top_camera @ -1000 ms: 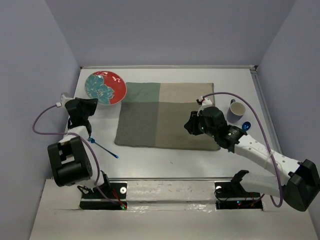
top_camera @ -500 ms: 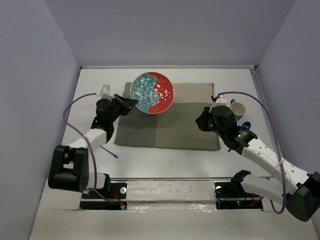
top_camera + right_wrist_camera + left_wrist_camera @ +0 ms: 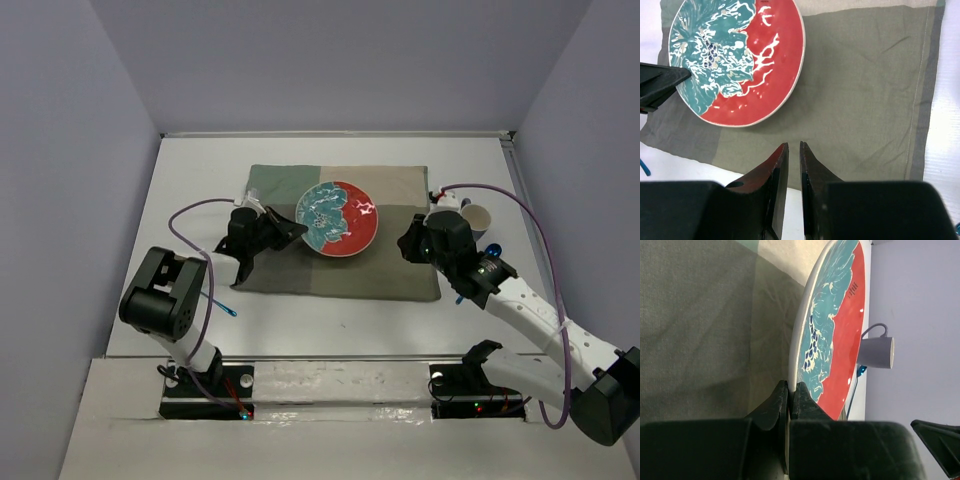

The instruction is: Set the dinner table for one person

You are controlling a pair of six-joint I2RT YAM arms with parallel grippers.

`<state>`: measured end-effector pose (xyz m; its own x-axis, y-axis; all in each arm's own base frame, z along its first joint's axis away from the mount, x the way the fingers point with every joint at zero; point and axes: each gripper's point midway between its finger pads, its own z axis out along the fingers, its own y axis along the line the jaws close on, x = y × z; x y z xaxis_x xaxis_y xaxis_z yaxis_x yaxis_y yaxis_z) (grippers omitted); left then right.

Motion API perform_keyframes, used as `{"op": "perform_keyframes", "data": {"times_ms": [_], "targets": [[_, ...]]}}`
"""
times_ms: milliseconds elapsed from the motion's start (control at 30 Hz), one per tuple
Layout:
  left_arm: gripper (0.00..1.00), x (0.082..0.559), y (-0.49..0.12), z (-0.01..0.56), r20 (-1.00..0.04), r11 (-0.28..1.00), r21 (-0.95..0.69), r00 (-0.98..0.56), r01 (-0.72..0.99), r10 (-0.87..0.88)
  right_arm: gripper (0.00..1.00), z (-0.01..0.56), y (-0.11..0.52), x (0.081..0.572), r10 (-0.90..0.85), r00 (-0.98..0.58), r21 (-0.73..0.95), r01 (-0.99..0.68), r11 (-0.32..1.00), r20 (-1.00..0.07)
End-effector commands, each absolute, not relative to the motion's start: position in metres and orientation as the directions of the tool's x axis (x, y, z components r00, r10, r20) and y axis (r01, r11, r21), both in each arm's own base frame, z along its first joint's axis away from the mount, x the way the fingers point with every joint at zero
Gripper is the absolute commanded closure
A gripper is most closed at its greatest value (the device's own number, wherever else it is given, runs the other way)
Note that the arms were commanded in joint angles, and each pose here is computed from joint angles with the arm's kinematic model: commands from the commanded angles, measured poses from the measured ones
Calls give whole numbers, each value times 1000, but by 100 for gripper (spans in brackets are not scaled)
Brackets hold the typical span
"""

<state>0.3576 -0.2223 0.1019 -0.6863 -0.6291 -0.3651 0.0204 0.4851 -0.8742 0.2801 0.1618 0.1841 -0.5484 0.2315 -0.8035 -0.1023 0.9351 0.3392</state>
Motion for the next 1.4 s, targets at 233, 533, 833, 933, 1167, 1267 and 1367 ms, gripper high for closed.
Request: {"op": "perform_keyframes", "data": {"times_ms": [233,533,833,933,1167,1267,1367], "targets": [[100,376,-244,159,-411,357,-909,-613,217,-675,79,191,152,286,249,-520,327,-64,943,-818],[77,376,-241,125,-389,399,-907,-631,135,-671,79,189,153,286,233,-527,319,-77,945,-817],[1,370,-238,119,-379,404,-908,-635,113,-674,78,199,152,288,232,-508,313,-81,946,-830],[1,369,-234,138,-420,421,-894,-610,152,-671,75,198,144,293,235,-505,299,-49,953,-830],[1,354,-208,188,-553,544,-818,-514,187,-655,70,199,117,309,255,-504,265,55,963,-825],[1,334,-196,216,-608,567,-787,-467,245,-642,63,199,90,318,301,-483,270,135,953,-822],[1,318,-185,244,-684,616,-726,-407,304,-605,62,192,72,329,326,-494,266,189,945,-806]]}}
